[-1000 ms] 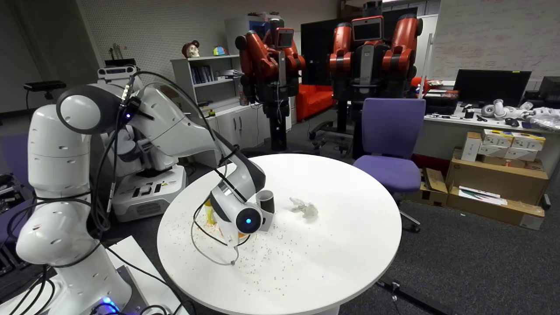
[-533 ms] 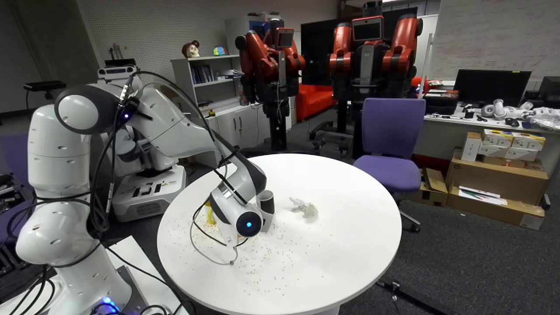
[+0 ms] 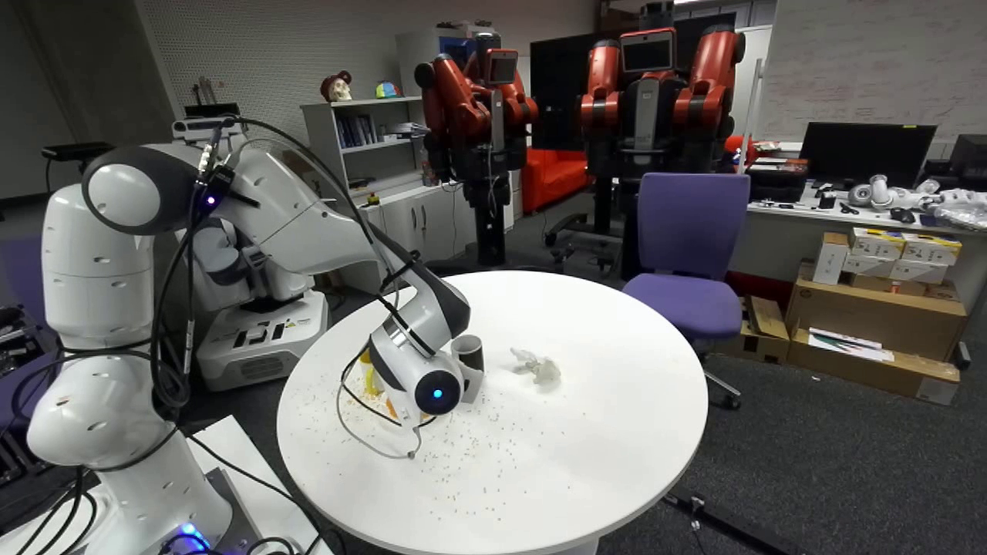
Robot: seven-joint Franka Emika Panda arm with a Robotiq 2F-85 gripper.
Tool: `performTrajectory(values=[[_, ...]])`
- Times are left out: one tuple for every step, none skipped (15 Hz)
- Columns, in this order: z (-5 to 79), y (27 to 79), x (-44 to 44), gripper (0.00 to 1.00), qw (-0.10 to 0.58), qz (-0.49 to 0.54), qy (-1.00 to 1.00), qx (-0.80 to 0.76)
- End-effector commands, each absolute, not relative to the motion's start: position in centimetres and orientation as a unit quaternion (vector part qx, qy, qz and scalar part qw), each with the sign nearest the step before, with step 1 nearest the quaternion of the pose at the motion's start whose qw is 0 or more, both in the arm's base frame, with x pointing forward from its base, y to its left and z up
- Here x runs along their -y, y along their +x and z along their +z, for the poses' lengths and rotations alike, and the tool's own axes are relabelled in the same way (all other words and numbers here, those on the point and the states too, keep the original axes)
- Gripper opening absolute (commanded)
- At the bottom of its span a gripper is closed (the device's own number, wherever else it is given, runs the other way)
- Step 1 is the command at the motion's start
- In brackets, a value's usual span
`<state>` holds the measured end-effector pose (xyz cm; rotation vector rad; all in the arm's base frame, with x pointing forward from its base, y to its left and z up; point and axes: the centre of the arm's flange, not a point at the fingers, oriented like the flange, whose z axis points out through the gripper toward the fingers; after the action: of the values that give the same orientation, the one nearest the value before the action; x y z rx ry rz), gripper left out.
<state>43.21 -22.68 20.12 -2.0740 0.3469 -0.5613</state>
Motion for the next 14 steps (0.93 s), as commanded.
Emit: performTrajectory(values=[[22.7,42.6,22.5,0.01,0.478,-0.253,-0.827,-0.152],[23.1,42.8,22.6,0.01,0.477,-0.255,-0.827,-0.154],[23.3,42.9,22.6,0.01,0.476,-0.257,-0.827,-0.155],[23.6,43.0,22.6,0.01,0.476,-0.259,-0.825,-0.158],[23.8,43.1,22.6,0.01,0.477,-0.259,-0.825,-0.161],[24.1,43.2,22.6,0.01,0.477,-0.259,-0.824,-0.163],[24.5,43.3,22.8,0.01,0.479,-0.258,-0.823,-0.164],[25.3,42.8,23.7,0.01,0.481,-0.257,-0.822,-0.165],[25.6,42.7,23.8,0.01,0.482,-0.255,-0.822,-0.166],[26.0,42.7,24.0,0.01,0.483,-0.255,-0.820,-0.168],[26.4,42.7,24.1,0.01,0.485,-0.255,-0.819,-0.169],[26.8,42.6,24.1,0.01,0.487,-0.254,-0.819,-0.169],[27.0,42.6,24.1,0.01,0.489,-0.253,-0.818,-0.168],[27.4,42.6,24.0,0.01,0.492,-0.252,-0.817,-0.166]])
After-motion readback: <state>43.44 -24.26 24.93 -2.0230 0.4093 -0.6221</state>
